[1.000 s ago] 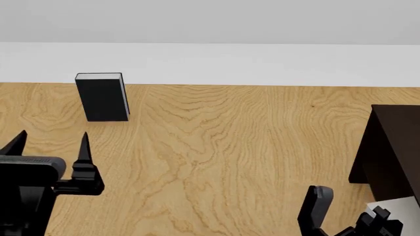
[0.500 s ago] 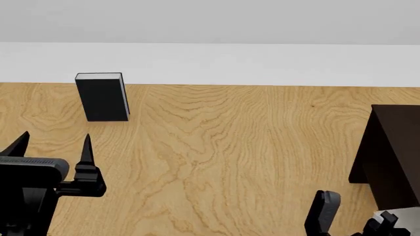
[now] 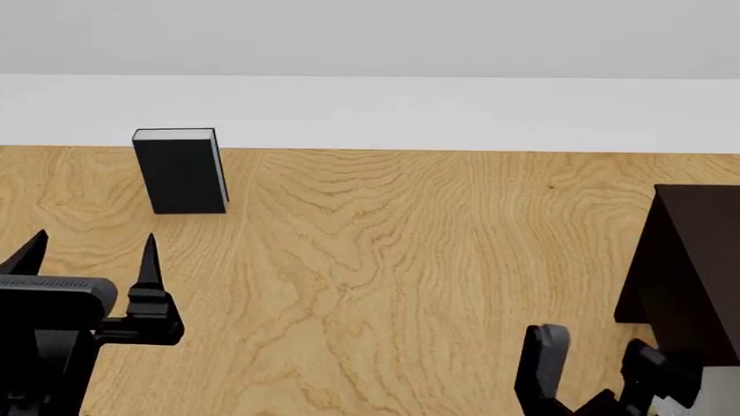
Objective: Pick up the book on the right and place it on the cabinet shelf.
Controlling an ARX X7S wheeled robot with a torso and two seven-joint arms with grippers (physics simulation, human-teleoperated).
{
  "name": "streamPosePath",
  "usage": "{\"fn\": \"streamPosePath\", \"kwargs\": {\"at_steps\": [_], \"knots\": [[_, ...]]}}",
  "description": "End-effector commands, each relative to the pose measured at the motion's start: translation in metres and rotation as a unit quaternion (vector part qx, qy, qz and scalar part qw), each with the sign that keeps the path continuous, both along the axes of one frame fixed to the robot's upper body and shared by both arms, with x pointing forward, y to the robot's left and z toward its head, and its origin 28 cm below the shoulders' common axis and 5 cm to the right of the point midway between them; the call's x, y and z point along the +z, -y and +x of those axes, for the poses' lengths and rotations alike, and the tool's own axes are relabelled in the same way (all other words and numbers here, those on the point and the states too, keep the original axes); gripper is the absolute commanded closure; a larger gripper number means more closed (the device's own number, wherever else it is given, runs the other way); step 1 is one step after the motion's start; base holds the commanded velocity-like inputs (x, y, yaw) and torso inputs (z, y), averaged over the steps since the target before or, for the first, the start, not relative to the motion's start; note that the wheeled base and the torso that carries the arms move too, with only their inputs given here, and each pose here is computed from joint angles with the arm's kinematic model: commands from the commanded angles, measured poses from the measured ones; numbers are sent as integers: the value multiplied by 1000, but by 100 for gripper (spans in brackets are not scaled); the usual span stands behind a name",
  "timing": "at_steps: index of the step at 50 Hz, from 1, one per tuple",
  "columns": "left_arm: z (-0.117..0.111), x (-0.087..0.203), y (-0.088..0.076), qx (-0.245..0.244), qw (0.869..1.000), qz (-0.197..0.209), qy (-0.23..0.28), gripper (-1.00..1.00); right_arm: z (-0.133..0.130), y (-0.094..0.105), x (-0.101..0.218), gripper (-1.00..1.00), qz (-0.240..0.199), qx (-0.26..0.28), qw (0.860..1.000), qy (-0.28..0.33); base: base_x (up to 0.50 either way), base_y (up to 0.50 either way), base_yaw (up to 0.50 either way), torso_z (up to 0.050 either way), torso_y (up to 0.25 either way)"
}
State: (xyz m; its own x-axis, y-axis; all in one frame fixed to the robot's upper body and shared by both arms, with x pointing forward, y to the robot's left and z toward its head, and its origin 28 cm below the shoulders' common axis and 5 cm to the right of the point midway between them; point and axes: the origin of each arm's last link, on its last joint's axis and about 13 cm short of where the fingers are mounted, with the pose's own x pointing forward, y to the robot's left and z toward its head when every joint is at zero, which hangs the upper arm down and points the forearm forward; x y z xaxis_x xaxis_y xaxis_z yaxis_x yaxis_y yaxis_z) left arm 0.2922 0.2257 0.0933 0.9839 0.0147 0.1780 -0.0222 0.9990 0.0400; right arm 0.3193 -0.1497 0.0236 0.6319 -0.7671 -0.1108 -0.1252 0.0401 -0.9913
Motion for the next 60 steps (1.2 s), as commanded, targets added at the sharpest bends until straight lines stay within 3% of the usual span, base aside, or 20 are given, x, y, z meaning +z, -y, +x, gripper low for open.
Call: {"fn": "streamPosePath", "kwargs": {"at_steps": [1,17,21,25,29,38,40,47,51,53,60], "knots": [[0,0,0,0,1000,-1,0,-100,7,-3,5,-100,-41,47,998,18,0,0,0,0,0],[0,0,0,-1,1000,-2,0,-100,18,-15,8,-100,18,72,995,62,0,0,0,0,1],[0,0,0,-2,1000,-2,0,-100,24,-19,6,-100,90,91,988,81,0,0,0,0,0],[0,0,0,-1,1000,-2,0,-100,26,-20,5,-100,135,98,983,81,0,0,0,0,0],[0,1,0,-1,1000,-2,0,-100,28,-24,2,-100,209,99,969,91,0,0,0,0,0],[0,1,-1,0,1000,-3,1,-100,29,-24,2,-100,229,96,964,94,0,0,0,0,0],[-1,2,-1,0,1000,-3,1,-100,30,-26,1,-100,256,102,957,91,0,0,0,0,0],[-1,3,0,-1,1000,-3,1,-100,33,-34,2,-100,391,97,912,74,0,0,0,0,0],[-1,2,-1,-1,1000,-4,2,-100,34,-37,2,-100,437,85,893,65,0,0,0,0,0],[-1,3,-1,-1,1000,-4,3,-100,32,-36,1,-100,432,76,897,60,0,0,0,0,0],[-2,4,-1,-1,1000,-5,3,-100,31,-31,2,-100,452,42,888,70,0,0,0,0,0]]}}
